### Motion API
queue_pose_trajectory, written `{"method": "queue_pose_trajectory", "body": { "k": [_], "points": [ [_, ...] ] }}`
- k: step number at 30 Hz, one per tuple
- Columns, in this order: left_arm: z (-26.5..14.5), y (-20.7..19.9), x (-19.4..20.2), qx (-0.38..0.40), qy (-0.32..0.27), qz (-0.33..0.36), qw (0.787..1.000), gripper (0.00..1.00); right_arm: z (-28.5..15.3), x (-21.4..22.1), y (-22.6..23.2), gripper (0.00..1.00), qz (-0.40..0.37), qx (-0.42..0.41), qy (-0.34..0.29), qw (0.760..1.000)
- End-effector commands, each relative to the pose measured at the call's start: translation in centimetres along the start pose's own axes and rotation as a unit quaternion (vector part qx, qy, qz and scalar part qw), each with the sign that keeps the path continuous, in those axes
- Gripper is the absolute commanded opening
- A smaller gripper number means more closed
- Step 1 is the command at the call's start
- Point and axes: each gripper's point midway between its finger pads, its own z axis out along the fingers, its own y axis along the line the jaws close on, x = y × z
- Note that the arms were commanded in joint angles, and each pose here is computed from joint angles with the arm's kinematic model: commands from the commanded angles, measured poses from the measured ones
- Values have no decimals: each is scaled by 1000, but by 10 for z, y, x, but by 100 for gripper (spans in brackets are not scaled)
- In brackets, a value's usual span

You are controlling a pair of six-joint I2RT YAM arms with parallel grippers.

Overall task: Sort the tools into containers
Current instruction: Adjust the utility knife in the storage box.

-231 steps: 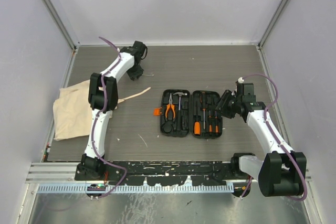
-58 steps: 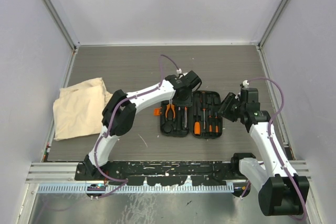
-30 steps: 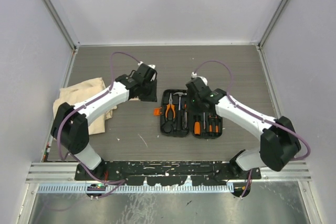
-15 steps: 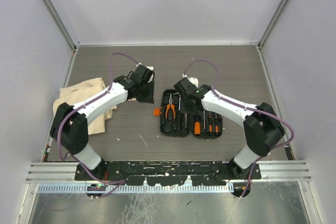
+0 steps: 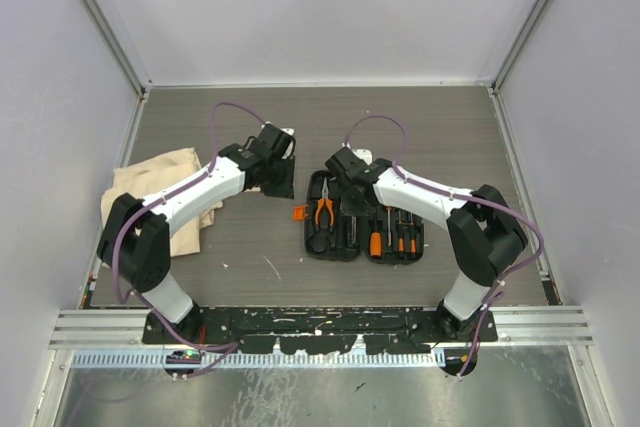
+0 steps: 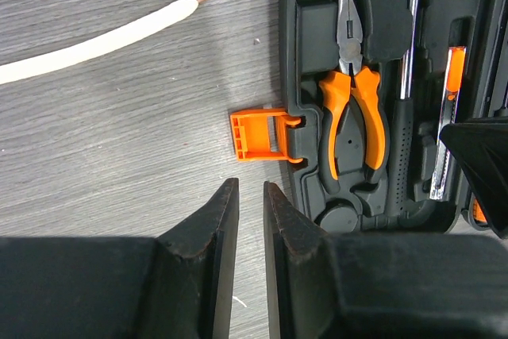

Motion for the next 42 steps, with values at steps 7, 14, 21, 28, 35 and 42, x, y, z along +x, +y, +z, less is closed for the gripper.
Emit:
{"method": "queue_pose_trajectory", "body": {
  "k": [7,14,21,28,35,42],
  "points": [
    [3,-8,-9,20,-8,3,1000,18,1,-16,6,23,-5,3,-21,1000],
    [4,-8,-9,20,-5,2,1000,18,5,-14,3,21,-7,15,-17,1000],
    [5,-8,-9,19,-1,1,1000,16,9,-9,2,17,-11,18,-8,1000],
    [6,-8,-8,19,1,1,1000,15,13,-1,0,14,-14,21,6,1000],
    [5,-7,-8,18,2,1,1000,14,25,17,-7,8,-15,34,34,999],
    [6,-7,-7,18,5,0,1000,13,40,45,-18,3,-17,53,74,996]
  ]
}}
